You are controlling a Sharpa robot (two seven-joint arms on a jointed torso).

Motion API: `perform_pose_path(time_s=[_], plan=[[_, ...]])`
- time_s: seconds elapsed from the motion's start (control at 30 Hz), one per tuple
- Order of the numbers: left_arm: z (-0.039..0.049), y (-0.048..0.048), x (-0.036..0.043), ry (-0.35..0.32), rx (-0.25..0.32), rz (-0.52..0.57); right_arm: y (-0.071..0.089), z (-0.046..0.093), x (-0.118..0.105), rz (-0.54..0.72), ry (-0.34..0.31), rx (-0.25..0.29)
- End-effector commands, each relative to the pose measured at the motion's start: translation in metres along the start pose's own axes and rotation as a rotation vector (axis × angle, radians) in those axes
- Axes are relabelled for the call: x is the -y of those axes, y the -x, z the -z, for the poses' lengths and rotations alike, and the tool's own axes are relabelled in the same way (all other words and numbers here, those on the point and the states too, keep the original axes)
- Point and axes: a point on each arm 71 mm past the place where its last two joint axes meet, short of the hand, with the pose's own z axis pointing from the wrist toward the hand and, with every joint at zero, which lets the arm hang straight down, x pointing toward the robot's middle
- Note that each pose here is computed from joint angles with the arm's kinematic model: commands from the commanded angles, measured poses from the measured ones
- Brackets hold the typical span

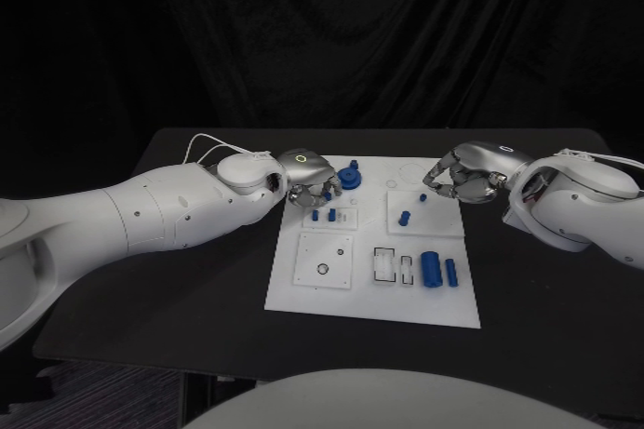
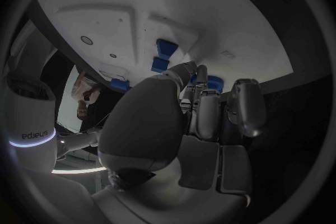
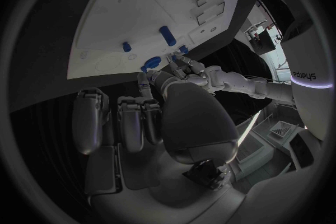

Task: Assemble the parts on the task board

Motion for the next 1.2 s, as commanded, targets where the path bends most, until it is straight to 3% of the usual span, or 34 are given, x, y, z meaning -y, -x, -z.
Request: perform_pose_path(time_s=[0.03,0.5,0.73,0.97,1.2], plan=[[0.0001,-0.0031,0.0012,-0.004,-0.022,0.004,-0.001,0.001,0.001,-0.001,-0.015,-0.005],[0.0063,-0.0026,-0.0062,0.019,0.008,-0.003,-0.001,0.001,0.001,-0.001,-0.016,-0.006],[0.0178,0.0050,-0.0160,0.045,0.146,-0.032,-0.001,0.003,0.003,-0.001,-0.019,-0.004],[0.0418,0.0135,-0.0277,0.077,0.312,-0.064,0.001,0.006,0.004,-0.004,-0.021,0.011],[0.0831,0.0210,-0.0333,0.071,0.468,-0.032,0.006,0.010,0.001,-0.007,-0.023,0.052]])
